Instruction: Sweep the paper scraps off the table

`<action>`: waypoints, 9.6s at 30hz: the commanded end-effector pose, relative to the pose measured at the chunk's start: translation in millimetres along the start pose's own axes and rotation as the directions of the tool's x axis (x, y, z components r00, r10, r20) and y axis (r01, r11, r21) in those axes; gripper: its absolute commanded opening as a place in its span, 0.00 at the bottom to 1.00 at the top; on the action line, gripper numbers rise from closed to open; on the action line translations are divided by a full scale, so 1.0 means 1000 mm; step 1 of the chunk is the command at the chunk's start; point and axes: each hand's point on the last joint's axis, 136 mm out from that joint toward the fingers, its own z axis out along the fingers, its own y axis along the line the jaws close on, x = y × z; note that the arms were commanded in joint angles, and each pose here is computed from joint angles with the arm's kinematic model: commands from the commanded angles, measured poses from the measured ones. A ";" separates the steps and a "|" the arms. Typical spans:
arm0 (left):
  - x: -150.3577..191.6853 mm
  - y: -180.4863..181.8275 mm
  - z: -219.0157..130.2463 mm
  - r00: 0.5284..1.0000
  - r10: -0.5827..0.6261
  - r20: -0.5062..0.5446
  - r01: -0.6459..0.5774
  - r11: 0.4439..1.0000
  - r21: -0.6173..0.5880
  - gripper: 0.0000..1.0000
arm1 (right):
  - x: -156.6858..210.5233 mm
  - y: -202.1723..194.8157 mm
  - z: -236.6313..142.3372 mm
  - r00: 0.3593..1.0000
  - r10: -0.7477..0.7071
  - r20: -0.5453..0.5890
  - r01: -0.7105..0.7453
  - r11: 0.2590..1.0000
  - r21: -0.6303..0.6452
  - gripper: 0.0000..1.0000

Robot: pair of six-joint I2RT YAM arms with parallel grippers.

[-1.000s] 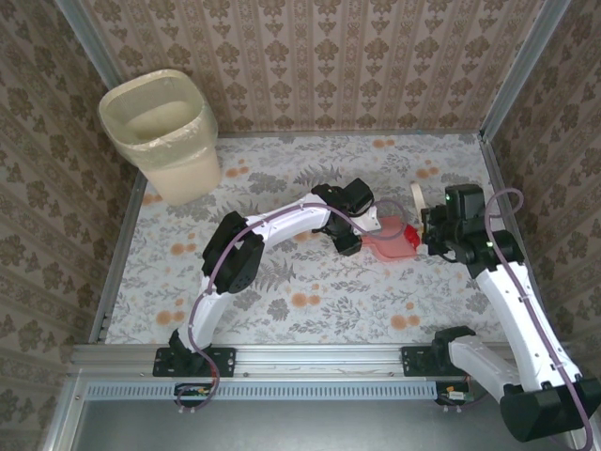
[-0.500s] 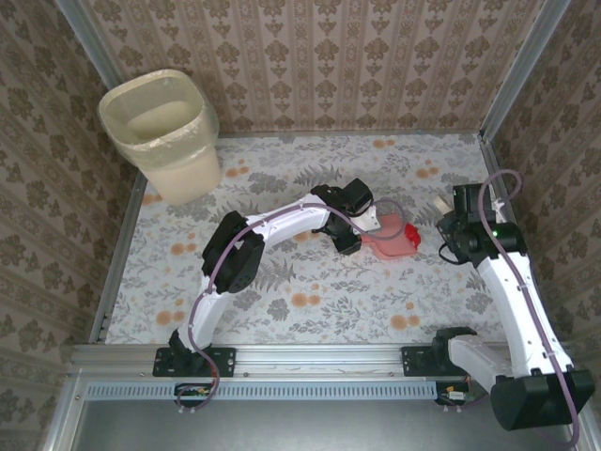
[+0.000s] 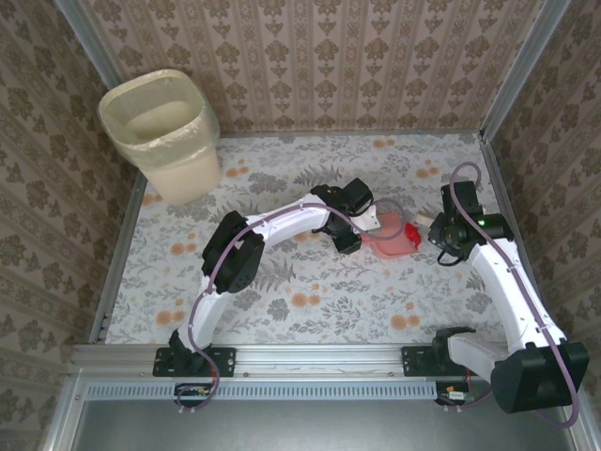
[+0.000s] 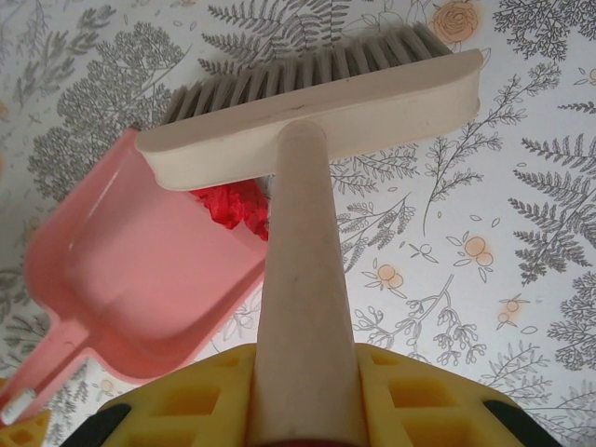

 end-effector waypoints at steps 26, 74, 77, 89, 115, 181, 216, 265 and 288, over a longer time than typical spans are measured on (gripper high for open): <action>-0.013 0.006 -0.018 0.998 0.015 0.067 -0.012 0.999 -0.045 0.00 | 0.051 0.033 -0.025 0.970 -0.225 -0.095 0.207 0.963 -0.173 0.00; 0.009 0.099 -0.249 0.673 -0.453 0.585 0.630 0.765 -0.133 0.00 | -0.004 0.081 -0.012 0.896 0.136 0.424 0.144 0.812 -0.565 0.00; 0.021 0.103 -0.273 0.599 -0.509 0.618 0.696 0.712 -0.089 0.00 | 0.014 0.110 -0.010 0.895 0.049 0.443 0.261 0.748 -0.610 0.00; 0.092 0.130 -0.355 0.336 -0.690 0.641 0.889 0.458 0.027 0.00 | 0.063 0.164 -0.005 0.850 -0.187 0.493 0.476 0.673 -0.566 0.00; 0.168 0.249 -0.478 -0.441 -0.744 0.501 0.679 0.088 0.729 0.00 | 0.074 0.176 -0.012 0.807 -0.270 0.525 0.557 0.644 -0.525 0.00; 0.057 0.198 -0.446 -0.221 -0.762 0.609 0.637 0.360 0.682 0.00 | 0.048 0.143 -0.001 0.772 -0.230 0.592 0.506 0.786 -0.355 0.00; 0.129 0.107 -0.083 0.404 -0.898 0.177 0.913 0.381 -0.148 0.00 | 0.043 0.130 0.055 0.808 -0.290 0.513 0.450 0.865 -0.220 0.00; 0.224 0.130 -0.232 0.195 -0.551 0.812 0.981 0.108 -0.162 0.78 | 0.010 0.066 0.017 0.773 0.015 0.634 0.170 0.958 -0.231 0.80; 0.424 0.169 -0.267 0.169 -0.203 0.965 0.950 -0.228 -0.214 1.00 | -0.078 0.044 0.041 0.689 -0.208 0.694 0.224 0.972 0.069 1.00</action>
